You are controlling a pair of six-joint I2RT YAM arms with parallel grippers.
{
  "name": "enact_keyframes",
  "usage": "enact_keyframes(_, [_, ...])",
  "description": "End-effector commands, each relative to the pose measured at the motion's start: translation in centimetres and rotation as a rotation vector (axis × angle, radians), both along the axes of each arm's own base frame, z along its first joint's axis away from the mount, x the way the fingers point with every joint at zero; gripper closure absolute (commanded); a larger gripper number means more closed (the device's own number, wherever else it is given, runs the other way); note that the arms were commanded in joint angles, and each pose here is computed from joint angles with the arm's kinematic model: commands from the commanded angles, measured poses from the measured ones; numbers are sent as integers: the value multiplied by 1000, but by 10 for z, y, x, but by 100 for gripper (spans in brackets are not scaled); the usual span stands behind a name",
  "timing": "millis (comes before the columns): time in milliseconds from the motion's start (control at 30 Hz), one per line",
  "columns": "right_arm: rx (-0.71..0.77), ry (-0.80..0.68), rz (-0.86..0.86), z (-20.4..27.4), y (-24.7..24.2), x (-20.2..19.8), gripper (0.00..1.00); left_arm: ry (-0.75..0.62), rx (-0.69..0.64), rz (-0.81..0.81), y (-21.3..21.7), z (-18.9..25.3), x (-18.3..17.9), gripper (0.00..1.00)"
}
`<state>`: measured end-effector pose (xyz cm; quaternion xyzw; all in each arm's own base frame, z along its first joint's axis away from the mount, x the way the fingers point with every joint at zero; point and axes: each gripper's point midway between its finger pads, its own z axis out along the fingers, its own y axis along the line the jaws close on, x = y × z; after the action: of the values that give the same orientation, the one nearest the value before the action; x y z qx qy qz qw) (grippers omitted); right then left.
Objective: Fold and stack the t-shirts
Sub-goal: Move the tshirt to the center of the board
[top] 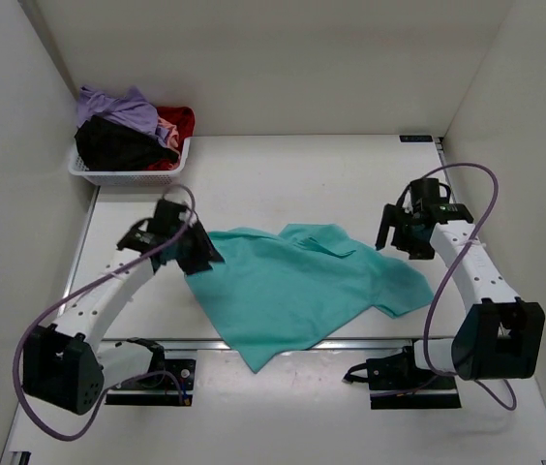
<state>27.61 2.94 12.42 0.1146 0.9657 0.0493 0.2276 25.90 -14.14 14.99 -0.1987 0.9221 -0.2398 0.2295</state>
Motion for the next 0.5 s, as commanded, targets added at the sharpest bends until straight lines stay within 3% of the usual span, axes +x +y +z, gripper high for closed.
enact_keyframes(0, [-86, 89, -45, -25, -28, -13, 18, 215, -58, -72, -24, -50, -63, 48])
enact_keyframes(100, [-108, 161, -42, -44, -36, -16, 18, 278, -20, -69, -26, -79, -71, 51])
enact_keyframes(200, [-133, 198, -3, -57, -32, -11, 19, 295, 63, -66, -27, -97, -56, 66])
enact_keyframes(333, [-153, 258, 37, -73, -24, -5, 25, 297, 198, -77, -31, -113, -22, 67])
enact_keyframes(367, [-152, 274, 48, -76, -21, -6, 33, 274, 207, -71, -35, -110, -10, 72])
enact_keyframes(400, [-145, 277, 64, -78, -18, -3, 72, 308, 233, -95, -36, -122, -8, 86])
enact_keyframes(467, [-113, 309, 82, -82, -9, -9, 100, 324, 273, -104, -40, -127, 8, 97])
